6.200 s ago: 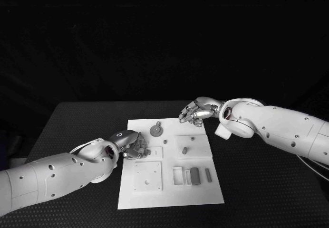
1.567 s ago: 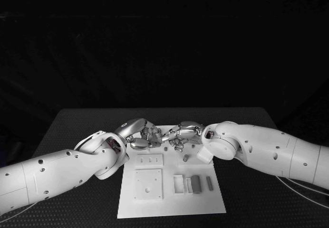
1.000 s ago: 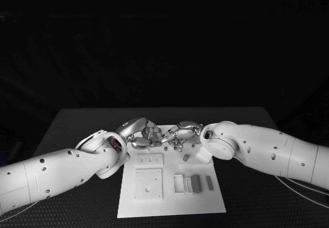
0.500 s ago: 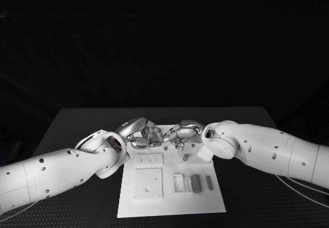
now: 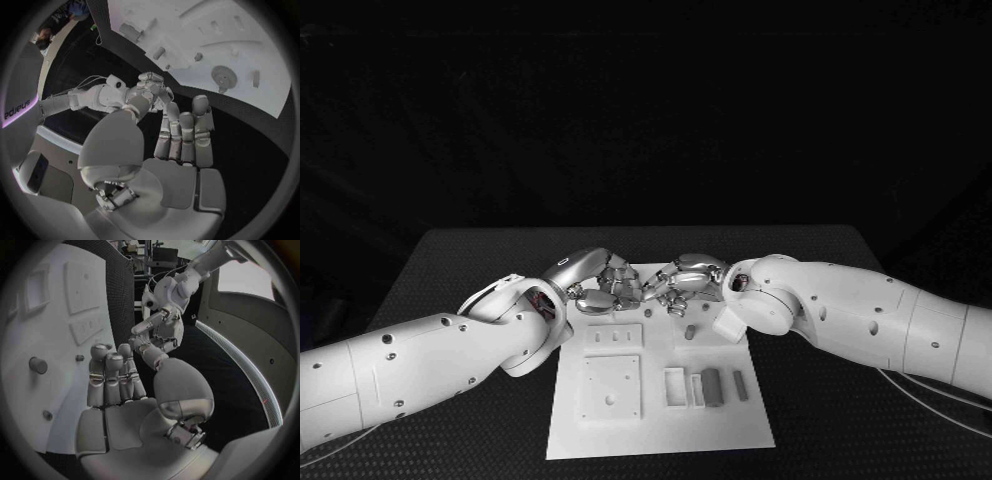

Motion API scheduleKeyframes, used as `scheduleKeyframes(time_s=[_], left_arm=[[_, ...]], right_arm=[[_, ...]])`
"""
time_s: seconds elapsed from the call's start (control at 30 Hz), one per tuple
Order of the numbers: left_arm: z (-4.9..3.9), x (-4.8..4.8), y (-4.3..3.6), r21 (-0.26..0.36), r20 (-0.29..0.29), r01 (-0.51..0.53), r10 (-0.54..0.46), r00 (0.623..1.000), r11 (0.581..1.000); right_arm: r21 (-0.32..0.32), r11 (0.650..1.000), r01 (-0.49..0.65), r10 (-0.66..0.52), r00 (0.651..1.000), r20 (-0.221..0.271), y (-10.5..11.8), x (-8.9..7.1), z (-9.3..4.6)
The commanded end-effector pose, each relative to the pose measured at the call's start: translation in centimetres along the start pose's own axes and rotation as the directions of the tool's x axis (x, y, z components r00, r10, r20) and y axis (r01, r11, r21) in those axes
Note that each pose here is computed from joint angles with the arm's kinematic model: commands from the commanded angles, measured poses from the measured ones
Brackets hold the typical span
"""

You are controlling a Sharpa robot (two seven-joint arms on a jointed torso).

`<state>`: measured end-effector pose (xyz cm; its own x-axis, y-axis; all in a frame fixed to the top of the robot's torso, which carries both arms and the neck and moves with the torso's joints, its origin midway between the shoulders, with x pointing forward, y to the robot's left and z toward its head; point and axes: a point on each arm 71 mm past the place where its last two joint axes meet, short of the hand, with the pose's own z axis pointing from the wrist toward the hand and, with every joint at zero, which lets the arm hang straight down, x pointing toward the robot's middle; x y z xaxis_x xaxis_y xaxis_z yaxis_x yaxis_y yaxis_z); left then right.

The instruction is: Assemble the parts on the task board

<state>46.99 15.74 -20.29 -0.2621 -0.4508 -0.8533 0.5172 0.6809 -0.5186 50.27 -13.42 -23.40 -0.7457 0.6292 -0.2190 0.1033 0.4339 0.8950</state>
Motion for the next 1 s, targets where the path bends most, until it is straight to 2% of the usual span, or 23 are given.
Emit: scheduleKeyframes(time_s=[0.03,0.27,0.63,1.0], left_arm=[[0.15,0.08,-0.55,0.027,0.0,0.014,-0.014,1.0,1.0],[0.15,0.06,-0.55,0.027,0.002,0.021,-0.021,1.0,0.999],[0.03,-0.07,-0.33,0.025,0.003,0.023,-0.023,1.0,0.999],[-0.06,-0.21,-0.35,0.039,0.015,0.021,-0.021,1.0,0.999]], right_arm=[[-0.01,1.0,0.006,-0.006,1.0,-0.022,0.19,0.36,0.15],[0.001,1.0,0.006,-0.006,1.0,-0.019,-0.2,0.32,0.26],[-0.008,0.997,-0.082,0.082,0.997,-0.007,-0.53,-0.15,0.1],[-0.009,0.995,-0.099,0.098,0.995,-0.033,-0.69,-0.15,-0.08]])
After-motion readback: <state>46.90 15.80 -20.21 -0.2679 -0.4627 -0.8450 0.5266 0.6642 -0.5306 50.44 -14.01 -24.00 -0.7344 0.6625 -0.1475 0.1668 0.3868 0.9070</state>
